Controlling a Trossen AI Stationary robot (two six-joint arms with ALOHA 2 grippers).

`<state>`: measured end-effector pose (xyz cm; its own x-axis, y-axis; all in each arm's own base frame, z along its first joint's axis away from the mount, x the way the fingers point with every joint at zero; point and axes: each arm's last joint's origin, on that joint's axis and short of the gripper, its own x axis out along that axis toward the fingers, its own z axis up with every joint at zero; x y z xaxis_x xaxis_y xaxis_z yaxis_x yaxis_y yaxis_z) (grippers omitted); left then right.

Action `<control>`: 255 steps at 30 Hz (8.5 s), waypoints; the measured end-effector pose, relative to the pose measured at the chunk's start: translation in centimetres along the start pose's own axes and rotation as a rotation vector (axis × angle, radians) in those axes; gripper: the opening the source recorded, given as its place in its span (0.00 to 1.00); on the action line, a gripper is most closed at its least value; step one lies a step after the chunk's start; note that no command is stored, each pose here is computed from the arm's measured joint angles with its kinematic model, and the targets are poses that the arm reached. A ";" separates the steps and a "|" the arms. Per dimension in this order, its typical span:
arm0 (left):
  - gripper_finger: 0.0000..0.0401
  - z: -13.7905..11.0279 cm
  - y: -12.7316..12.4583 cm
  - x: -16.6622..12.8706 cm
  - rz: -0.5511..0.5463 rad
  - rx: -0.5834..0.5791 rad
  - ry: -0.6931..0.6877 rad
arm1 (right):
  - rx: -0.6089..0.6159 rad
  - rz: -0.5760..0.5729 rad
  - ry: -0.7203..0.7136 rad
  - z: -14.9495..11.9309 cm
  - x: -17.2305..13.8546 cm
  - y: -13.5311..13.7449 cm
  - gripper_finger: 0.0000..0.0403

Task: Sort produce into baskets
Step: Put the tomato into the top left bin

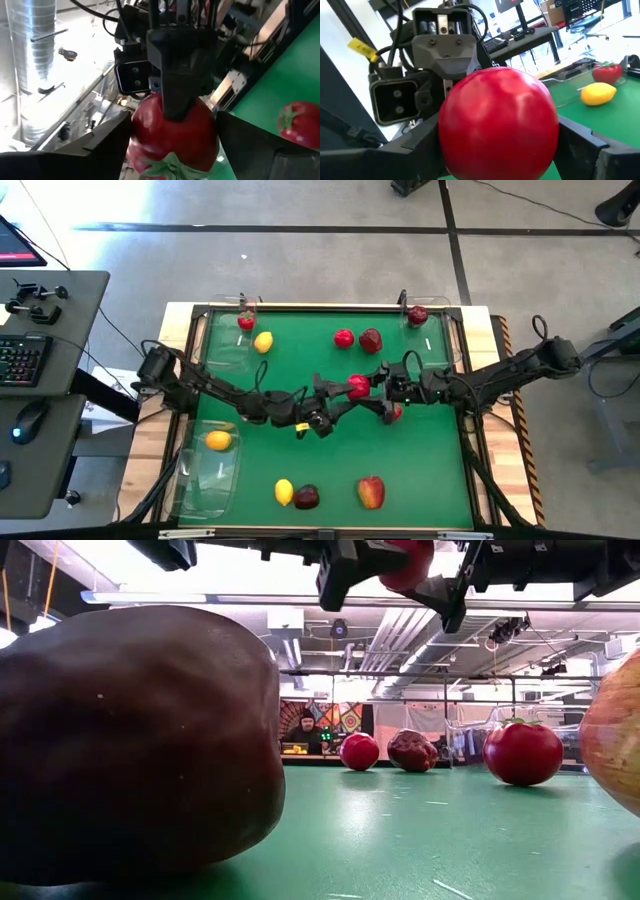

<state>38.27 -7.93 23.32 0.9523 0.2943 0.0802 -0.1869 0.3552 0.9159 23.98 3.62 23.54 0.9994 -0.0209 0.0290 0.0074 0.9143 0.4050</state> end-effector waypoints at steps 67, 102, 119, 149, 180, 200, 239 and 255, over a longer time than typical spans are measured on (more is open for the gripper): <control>0.83 -0.2 0.1 0.1 0.034 -0.090 0.040 | 0.082 0.223 0.062 0.0 -0.1 1.1 0.70; 0.83 3.0 0.6 -0.4 -0.029 -0.090 -0.096 | 0.036 0.154 0.038 0.0 0.0 0.8 0.70; 0.82 2.5 0.7 -0.1 -0.036 -0.079 -0.079 | 0.063 0.205 0.027 0.3 -0.1 1.0 0.70; 0.72 1.8 0.6 0.3 -0.049 -0.075 -0.060 | 0.112 0.129 0.025 0.1 0.0 0.7 0.86; 0.66 0.1 0.6 0.9 -0.049 -0.125 0.080 | -0.007 0.044 0.055 2.0 -2.8 0.7 0.86; 0.65 -4.1 0.4 2.1 -0.052 -0.137 0.359 | -0.139 -0.065 0.140 1.8 -4.0 0.1 0.61; 0.65 -12.1 10.3 -10.6 0.110 -0.544 0.630 | -0.174 -0.125 0.175 1.4 -4.1 -0.3 0.18; 0.65 -17.1 17.9 -16.2 0.209 -0.953 1.039 | -0.200 -0.126 0.180 1.3 -4.1 -0.3 0.18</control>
<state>15.36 8.82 31.71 0.3593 0.7728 -0.5231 -0.7846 0.5537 0.2791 19.85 2.91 24.51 0.9801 -0.0835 -0.1800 0.1205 0.9711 0.2060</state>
